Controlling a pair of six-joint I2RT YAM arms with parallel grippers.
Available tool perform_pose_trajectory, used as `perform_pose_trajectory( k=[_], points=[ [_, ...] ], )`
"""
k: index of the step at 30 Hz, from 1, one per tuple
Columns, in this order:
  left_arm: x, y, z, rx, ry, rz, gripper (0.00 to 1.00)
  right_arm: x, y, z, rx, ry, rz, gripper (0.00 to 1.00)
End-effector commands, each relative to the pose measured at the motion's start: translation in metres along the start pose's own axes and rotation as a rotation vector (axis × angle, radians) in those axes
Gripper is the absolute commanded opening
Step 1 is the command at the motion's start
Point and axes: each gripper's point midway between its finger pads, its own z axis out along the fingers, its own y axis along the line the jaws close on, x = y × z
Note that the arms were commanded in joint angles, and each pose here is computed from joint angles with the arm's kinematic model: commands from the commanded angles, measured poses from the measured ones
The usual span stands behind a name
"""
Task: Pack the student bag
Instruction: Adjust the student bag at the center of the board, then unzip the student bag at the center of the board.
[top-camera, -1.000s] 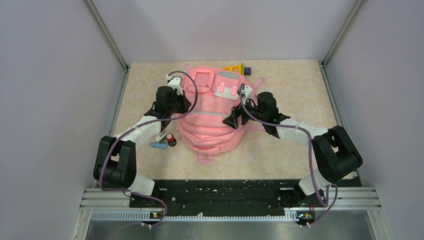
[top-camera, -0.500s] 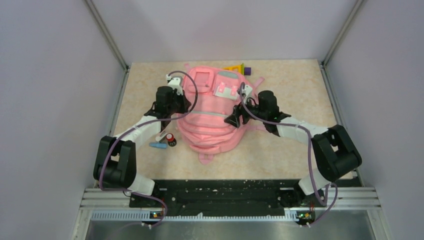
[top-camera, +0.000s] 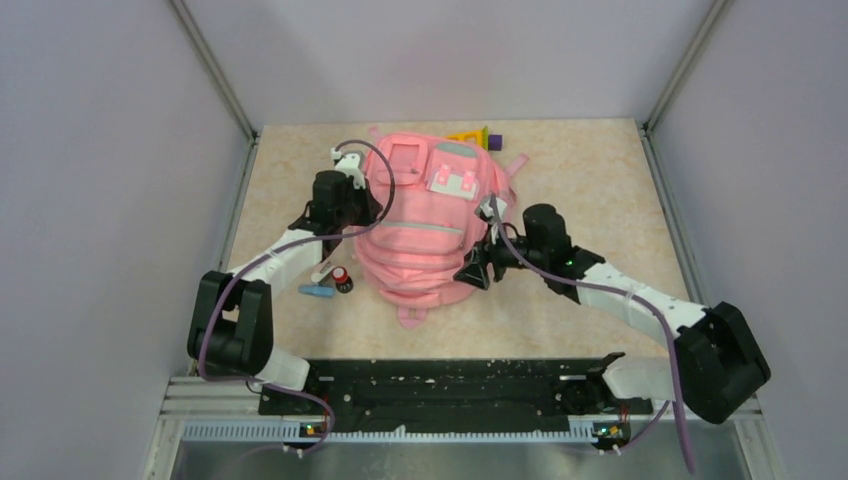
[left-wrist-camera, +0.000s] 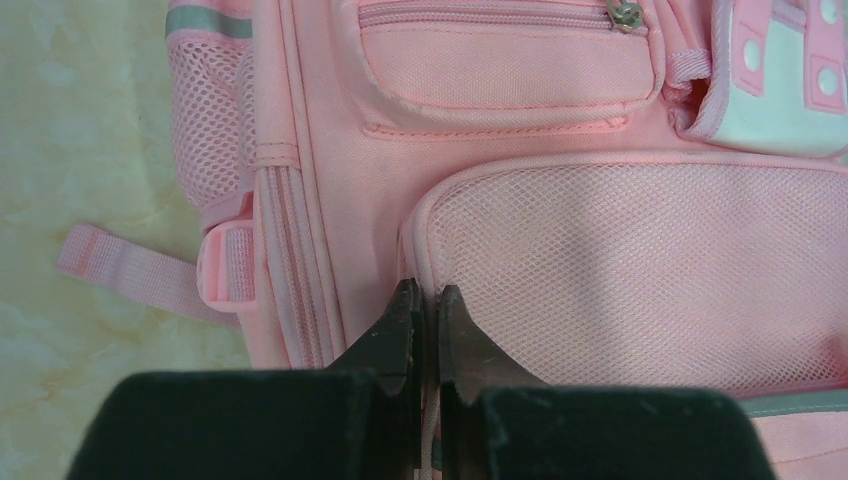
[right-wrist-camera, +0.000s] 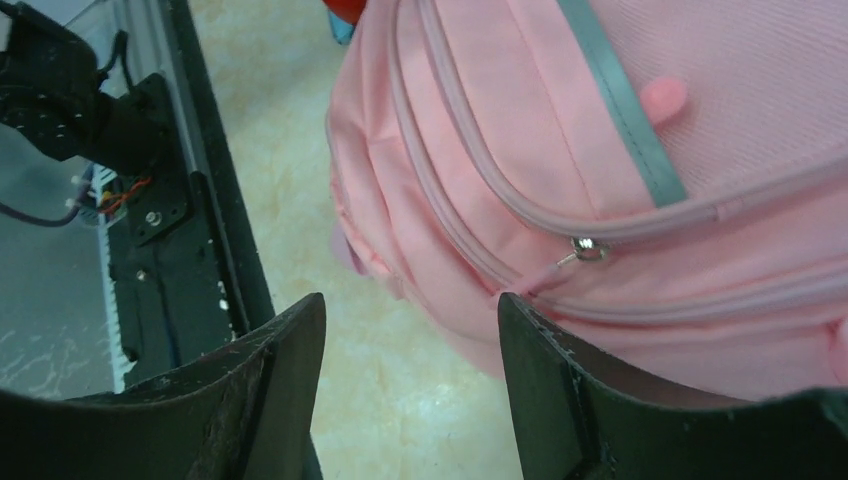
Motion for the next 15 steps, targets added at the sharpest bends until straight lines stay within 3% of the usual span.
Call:
perform_pose_trajectory(
  k=[1,4,8,15],
  points=[
    [0.001,0.000,0.003,-0.020,0.019,0.002,0.00,-0.017,-0.017,-0.024,0.211,-0.072,-0.014,0.63],
    [0.003,0.002,0.002,-0.027,0.012,-0.008,0.00,-0.036,-0.048,-0.044,0.432,-0.154,-0.020,0.69],
    [0.011,0.002,0.002,-0.019,0.008,-0.017,0.00,-0.049,-0.059,-0.047,0.489,-0.177,-0.022,0.73],
    [0.017,0.000,-0.001,0.000,0.002,-0.033,0.00,-0.034,-0.063,-0.021,0.453,-0.074,0.043,0.58]
  ],
)
